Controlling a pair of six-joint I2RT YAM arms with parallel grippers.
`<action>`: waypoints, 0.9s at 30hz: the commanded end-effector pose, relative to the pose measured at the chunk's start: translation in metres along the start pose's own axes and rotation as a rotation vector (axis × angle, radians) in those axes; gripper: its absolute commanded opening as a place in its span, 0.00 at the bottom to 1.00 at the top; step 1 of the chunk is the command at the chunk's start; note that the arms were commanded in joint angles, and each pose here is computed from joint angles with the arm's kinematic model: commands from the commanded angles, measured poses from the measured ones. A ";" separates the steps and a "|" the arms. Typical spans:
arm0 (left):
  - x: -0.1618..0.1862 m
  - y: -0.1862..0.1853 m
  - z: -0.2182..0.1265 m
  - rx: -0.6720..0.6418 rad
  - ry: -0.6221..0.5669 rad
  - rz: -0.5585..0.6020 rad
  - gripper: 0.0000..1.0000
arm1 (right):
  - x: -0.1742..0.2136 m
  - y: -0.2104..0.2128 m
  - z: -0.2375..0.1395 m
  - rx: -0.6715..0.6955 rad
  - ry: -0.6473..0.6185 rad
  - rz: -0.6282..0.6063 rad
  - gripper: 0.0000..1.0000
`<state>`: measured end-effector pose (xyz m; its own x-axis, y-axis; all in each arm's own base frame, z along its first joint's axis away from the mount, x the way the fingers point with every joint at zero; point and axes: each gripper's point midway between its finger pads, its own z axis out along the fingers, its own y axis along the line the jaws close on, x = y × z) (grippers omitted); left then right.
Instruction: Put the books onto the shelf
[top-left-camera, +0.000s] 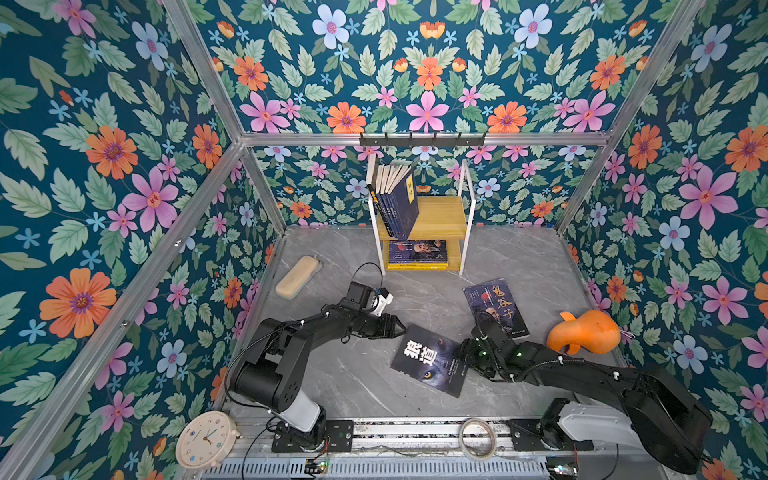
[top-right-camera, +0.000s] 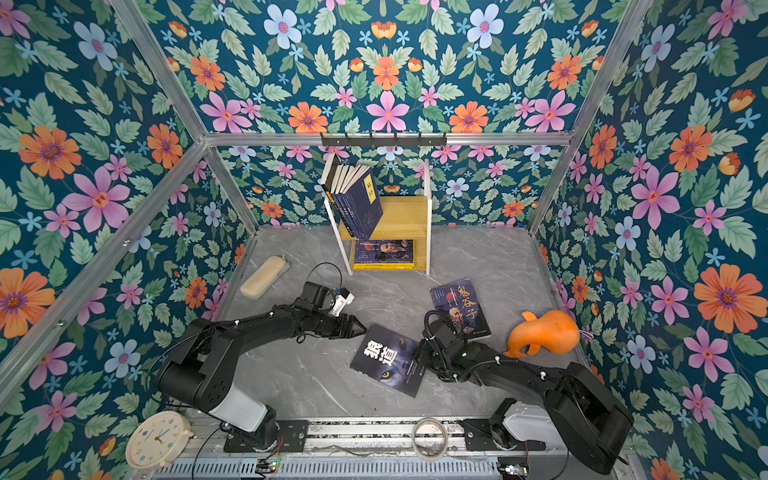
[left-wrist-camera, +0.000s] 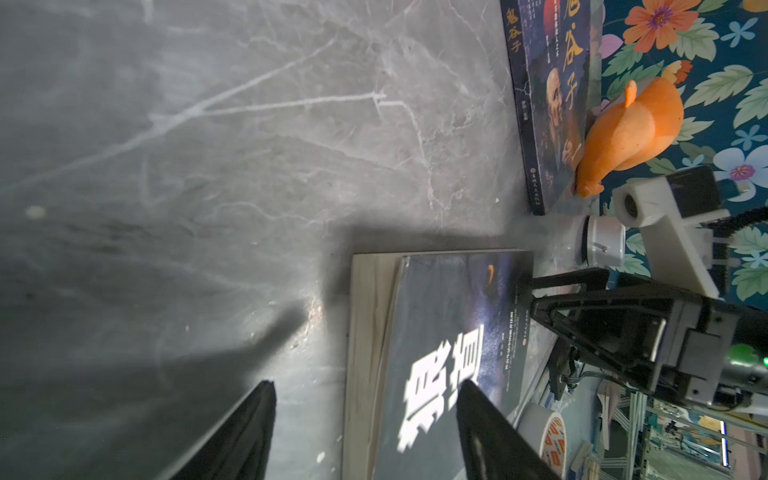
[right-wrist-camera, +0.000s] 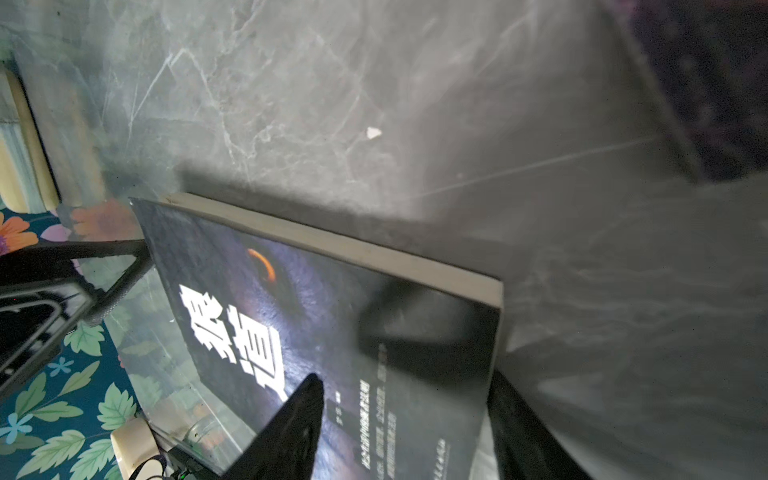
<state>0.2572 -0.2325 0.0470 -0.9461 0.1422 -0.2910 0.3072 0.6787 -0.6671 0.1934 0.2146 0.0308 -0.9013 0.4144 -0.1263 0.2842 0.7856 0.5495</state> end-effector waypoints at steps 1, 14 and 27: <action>0.005 0.000 0.002 -0.006 0.004 0.001 0.69 | 0.004 -0.003 0.005 0.040 0.014 -0.007 0.63; 0.014 -0.010 0.005 0.010 0.022 0.008 0.56 | 0.040 -0.009 0.006 0.085 0.089 -0.021 0.53; 0.005 -0.024 -0.011 0.010 -0.017 0.050 0.25 | 0.021 0.011 0.023 0.118 0.067 -0.060 0.51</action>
<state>0.2507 -0.2344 0.0615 -0.9270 0.1435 -0.3467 0.3426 0.7004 -0.6261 0.1825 0.2484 0.0227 -0.9329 0.3494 -0.0870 0.2682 0.8355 0.4796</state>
